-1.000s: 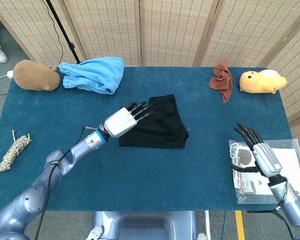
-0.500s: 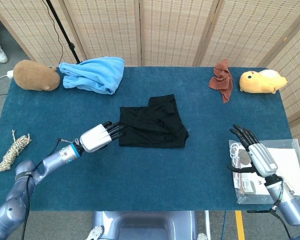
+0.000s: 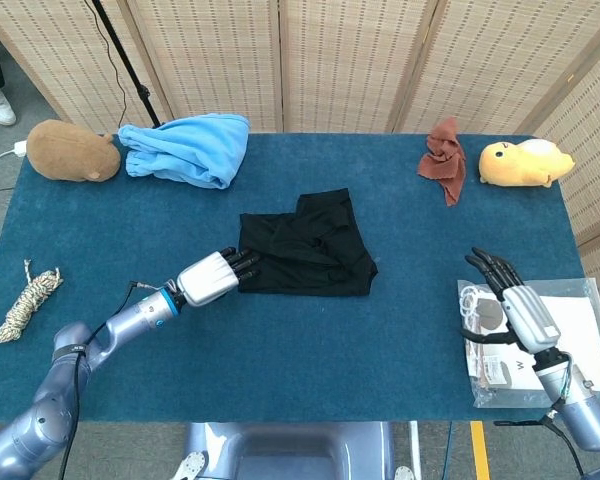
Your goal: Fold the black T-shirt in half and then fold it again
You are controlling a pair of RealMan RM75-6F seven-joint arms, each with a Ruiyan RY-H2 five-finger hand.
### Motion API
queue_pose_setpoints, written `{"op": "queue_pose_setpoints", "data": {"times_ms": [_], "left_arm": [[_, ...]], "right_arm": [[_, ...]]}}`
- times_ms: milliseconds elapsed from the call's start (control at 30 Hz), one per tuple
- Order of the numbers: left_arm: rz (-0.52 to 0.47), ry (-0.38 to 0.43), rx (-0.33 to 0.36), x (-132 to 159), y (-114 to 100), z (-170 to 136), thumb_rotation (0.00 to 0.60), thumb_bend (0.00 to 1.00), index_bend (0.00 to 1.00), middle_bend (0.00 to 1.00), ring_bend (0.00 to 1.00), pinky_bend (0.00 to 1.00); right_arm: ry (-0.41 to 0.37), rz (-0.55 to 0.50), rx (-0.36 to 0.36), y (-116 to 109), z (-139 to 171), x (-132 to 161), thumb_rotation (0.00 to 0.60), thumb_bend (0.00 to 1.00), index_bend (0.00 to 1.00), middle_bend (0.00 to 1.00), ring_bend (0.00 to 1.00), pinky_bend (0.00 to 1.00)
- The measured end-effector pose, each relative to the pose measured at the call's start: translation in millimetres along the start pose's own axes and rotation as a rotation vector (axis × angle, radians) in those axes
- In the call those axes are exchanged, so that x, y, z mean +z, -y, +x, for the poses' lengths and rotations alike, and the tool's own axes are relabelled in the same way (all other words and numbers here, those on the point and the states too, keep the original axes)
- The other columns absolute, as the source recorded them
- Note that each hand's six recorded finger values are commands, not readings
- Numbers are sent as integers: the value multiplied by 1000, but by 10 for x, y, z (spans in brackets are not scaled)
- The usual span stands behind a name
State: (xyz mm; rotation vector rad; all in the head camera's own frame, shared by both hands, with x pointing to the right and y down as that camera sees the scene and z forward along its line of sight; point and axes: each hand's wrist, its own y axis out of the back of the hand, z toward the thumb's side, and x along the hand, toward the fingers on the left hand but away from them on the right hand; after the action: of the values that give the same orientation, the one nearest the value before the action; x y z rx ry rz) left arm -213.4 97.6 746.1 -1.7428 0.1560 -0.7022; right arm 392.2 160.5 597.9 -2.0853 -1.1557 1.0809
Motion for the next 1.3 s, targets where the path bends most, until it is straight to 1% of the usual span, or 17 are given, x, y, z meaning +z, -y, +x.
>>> {"op": "queue_pose_setpoints", "data": {"times_ms": [233,400,600,933,1200,1300], "left_arm": [[-1,-16,-7,-3,28,21,600,202,248,135,161,319],[-1,-40,-8,20,52,85,600,202,268,152,219,319],[7,-68,-1,24,44,170,600,203,283,169,258,321],[13,-76,-5,99,64,277,600,202,291,169,267,321],[-4,-77,18,154,21,351,600,206,292,169,267,321],[4,-74,21,181,17,375,600,207,292,169,267,321]], "right_arm": [[-2,-3,-2,-10,1,2,600,0,0,0,0,0],[-5,-5,-1,-9,1,10,600,0,0,0,0,0],[-5,-6,-5,-20,3,7,600,0,0,0,0,0],[-8,-8,-2,-19,5,14,600,0,0,0,0,0],[-8,-8,-3,-27,7,14,600,0,0,0,0,0],[-8,-8,-2,-25,7,14,600,0,0,0,0,0]]}}
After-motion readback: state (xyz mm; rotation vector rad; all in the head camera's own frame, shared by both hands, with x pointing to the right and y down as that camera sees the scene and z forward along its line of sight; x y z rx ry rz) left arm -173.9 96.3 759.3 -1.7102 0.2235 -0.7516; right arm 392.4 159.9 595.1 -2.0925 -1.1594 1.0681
